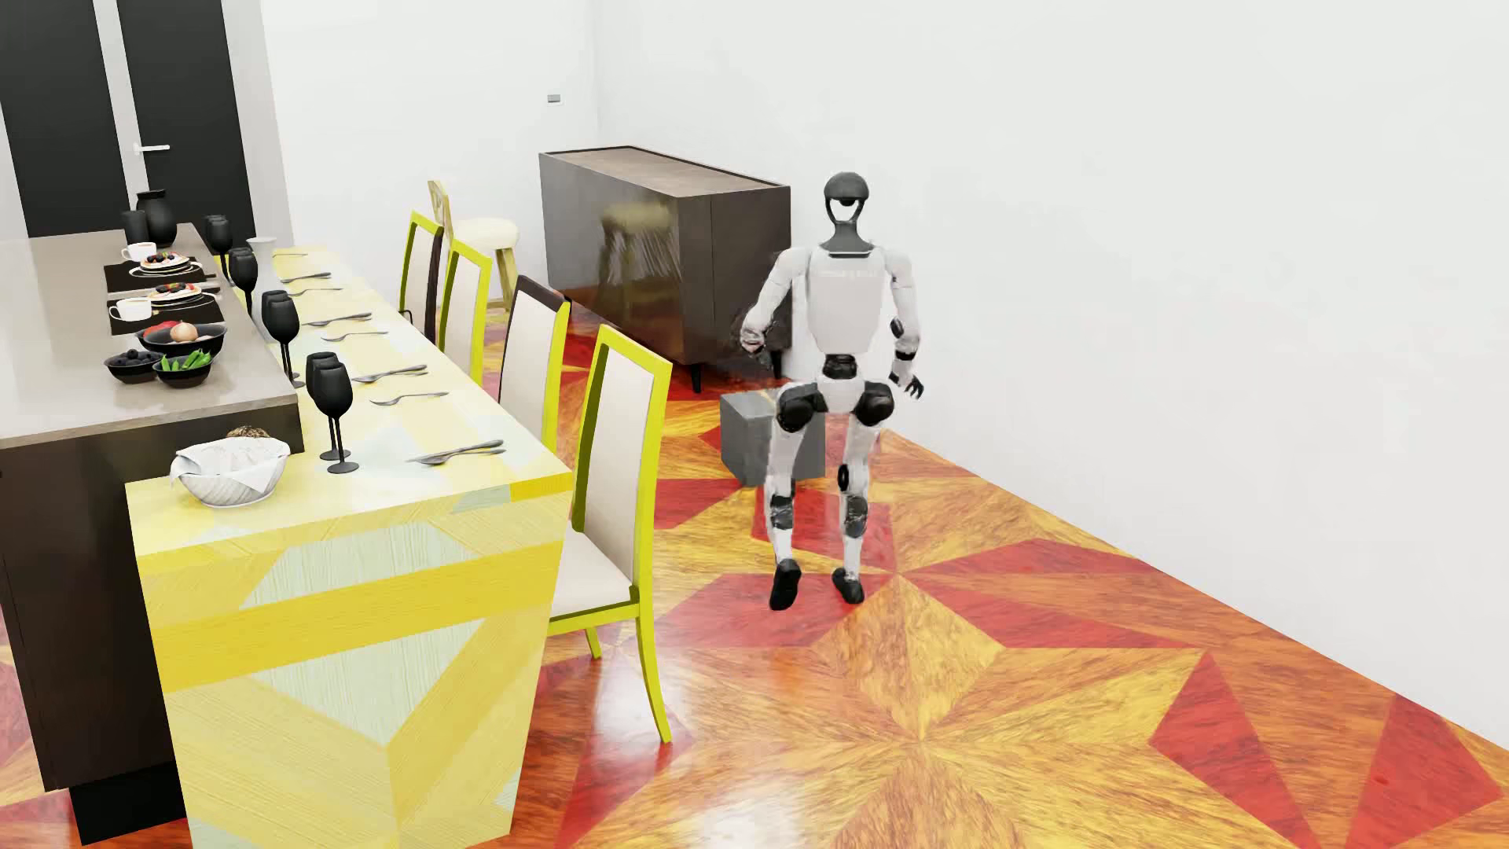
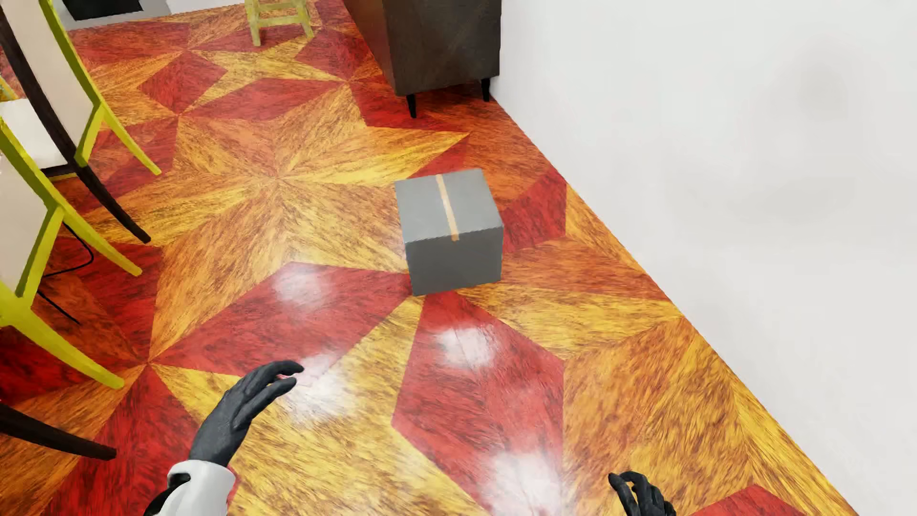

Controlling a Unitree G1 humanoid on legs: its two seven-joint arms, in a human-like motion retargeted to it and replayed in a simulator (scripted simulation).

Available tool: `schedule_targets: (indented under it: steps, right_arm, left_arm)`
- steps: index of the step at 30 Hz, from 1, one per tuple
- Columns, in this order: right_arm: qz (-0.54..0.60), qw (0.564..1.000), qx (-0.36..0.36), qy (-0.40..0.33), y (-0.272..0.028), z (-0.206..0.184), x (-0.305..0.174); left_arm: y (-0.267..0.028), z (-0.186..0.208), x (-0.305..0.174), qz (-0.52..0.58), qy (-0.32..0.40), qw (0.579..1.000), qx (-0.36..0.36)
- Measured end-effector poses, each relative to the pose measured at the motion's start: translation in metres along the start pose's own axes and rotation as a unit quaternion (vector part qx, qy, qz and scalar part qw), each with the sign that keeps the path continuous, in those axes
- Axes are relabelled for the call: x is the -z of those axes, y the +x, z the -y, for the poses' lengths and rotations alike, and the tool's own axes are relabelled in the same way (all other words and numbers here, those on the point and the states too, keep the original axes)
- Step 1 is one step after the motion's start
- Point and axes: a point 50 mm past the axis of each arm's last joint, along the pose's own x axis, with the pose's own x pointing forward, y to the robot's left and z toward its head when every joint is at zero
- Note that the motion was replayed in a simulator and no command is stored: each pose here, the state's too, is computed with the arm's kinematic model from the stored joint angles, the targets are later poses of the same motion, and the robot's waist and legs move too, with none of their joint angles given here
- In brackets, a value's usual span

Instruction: Sit on the dark box

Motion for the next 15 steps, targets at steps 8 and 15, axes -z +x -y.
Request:
schedule_targets:
  steps: [8,15]
  right_arm:
    - [0.342,0.932,-0.118,0.029,0.002,0.012,-0.134]
    - [0.124,0.978,0.141,0.092,0.032,0.046,-0.088]
  left_arm:
    - [-0.029,-0.021,0.033,-0.113,0.024,0.991,-0.074]
    - [-0.036,0.009,0.073,-0.139,0.172,0.955,0.198]
